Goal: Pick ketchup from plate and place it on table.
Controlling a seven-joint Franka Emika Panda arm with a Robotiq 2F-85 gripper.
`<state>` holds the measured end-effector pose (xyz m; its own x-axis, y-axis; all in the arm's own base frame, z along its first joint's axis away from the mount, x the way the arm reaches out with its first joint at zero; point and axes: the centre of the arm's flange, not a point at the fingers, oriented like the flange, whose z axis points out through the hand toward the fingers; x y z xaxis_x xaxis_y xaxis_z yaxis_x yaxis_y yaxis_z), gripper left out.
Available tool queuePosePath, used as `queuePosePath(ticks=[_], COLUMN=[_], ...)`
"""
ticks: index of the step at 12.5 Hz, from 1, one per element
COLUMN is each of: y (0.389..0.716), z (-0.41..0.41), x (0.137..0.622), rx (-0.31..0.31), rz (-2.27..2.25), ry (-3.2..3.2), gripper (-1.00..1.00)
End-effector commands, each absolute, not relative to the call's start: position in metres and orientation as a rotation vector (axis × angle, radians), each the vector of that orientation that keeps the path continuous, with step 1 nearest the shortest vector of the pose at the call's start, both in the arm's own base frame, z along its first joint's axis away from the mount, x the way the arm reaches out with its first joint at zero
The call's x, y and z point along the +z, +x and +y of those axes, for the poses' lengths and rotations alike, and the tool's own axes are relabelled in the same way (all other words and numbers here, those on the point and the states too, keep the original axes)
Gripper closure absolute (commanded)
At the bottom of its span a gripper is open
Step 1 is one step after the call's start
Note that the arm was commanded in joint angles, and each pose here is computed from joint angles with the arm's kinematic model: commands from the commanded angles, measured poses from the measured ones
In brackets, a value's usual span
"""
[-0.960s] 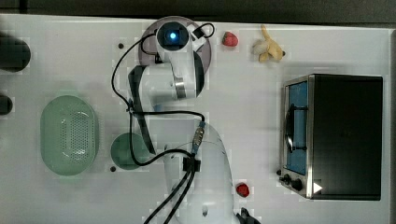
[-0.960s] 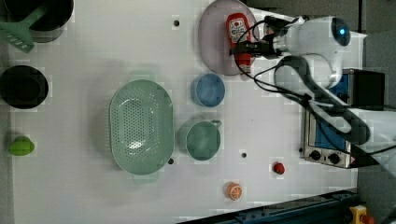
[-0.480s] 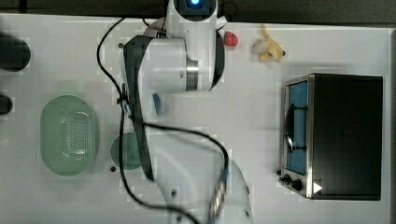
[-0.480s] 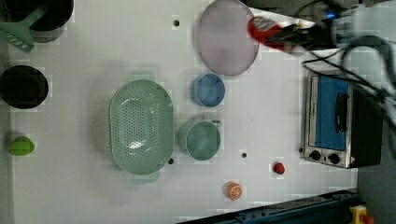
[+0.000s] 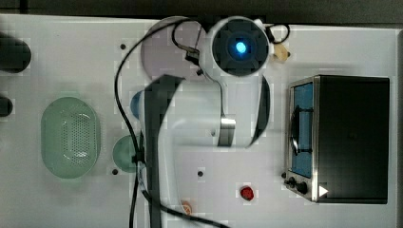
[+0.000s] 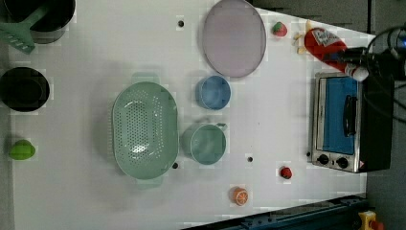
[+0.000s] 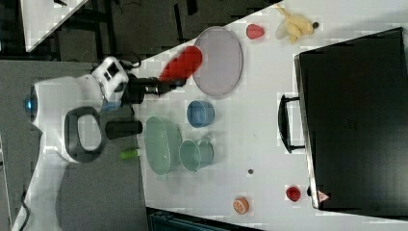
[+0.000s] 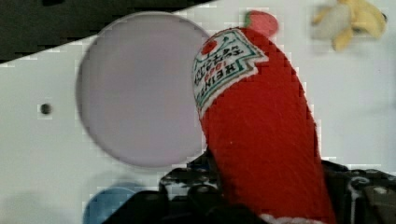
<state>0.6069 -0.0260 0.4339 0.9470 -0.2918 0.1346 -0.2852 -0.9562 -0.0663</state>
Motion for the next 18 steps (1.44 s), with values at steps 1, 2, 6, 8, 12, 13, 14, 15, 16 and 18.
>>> queuePosePath(ticks=[1,2,6,8,12,13,14,15,16,18], y=[0.568,0.553,0.505,0.49,0.485,0.486,0.487,0.489,0.491,0.497], z=[-0.035,-0.038,-0.042,-0.039,-0.038,-0.039,-0.04,-0.039,-0.038,-0.035], x=[0.354,0.34,0.272,0.242,0.195,0.19,0.189,0.193,0.198,0.223], rx=[0.007,0.042,0.069,0.113,0.195,0.165,0.14,0.125,0.113,0.079], rz=[0.499,0.512,0.539,0.536,0.539,0.544,0.545,0.541,0.537,0.536], ry=[-3.073,-3.076,-3.077,-3.076,-3.066,-3.065,-3.064,-3.065,-3.066,-3.067], gripper=[-0.21,-0.21,-0.21,-0.21,-0.21,-0.26,-0.46,-0.68,-0.9,-1.0])
